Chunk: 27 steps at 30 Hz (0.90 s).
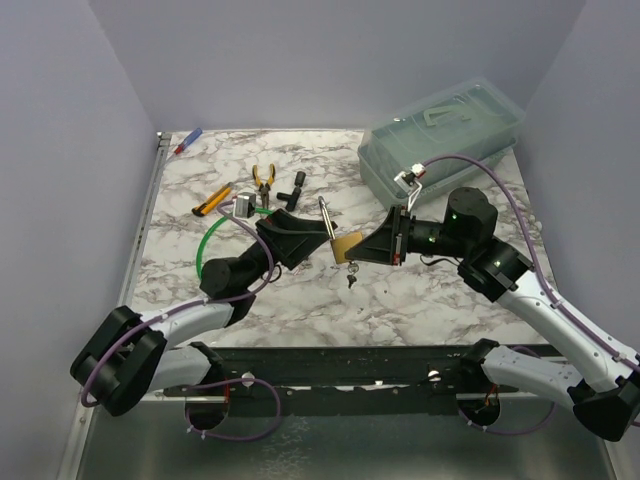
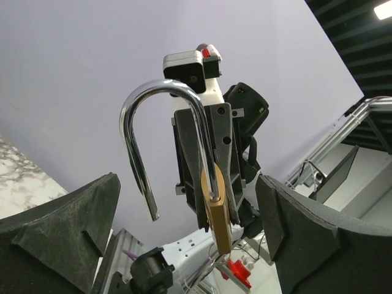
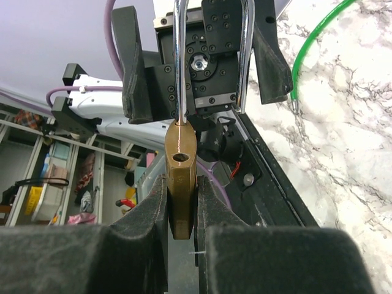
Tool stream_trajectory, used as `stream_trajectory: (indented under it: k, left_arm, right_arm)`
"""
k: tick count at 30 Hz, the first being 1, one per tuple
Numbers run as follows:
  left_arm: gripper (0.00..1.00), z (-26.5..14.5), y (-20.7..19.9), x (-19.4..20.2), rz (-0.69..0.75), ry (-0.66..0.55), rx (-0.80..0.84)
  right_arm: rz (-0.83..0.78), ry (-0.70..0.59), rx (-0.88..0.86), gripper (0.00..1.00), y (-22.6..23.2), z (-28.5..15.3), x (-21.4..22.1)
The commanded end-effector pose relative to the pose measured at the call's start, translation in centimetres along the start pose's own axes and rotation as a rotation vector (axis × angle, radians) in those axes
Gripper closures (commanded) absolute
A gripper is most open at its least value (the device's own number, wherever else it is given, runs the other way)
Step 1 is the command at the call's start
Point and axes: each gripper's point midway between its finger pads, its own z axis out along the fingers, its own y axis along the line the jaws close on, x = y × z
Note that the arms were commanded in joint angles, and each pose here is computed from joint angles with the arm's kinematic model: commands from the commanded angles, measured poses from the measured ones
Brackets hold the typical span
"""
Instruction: Unlock with the key
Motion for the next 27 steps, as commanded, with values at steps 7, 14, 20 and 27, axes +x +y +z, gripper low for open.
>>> stream_trajectory:
  k: [7,14,20,27]
  left_arm:
    - [0.07,1.1,-1.9,-0.2,-0.013,0.034,0.118]
    - [0.29,1.2,-1.5,0.0,-0.033,0.042,0.105]
    - [0.44,1.1,-0.1,0.3,-0.052,0.052,0.038]
    - [0.59,0.9,3.8,0.4,-0.098,0.028,-0.147]
  right_arm:
    - [-0.042,0.006,-0.115,1.00,2.2,-0.2,-0.2]
    - [-0.040,-0.009,-0.018,1.00,0.4,-0.2,-0.2]
    - [-0.047,-0.044,0.114,1.00,-1.9,-0.2,-0.9]
    - [-0.060,-0.049,0.175,1.00,-3.4,0.1,-1.1]
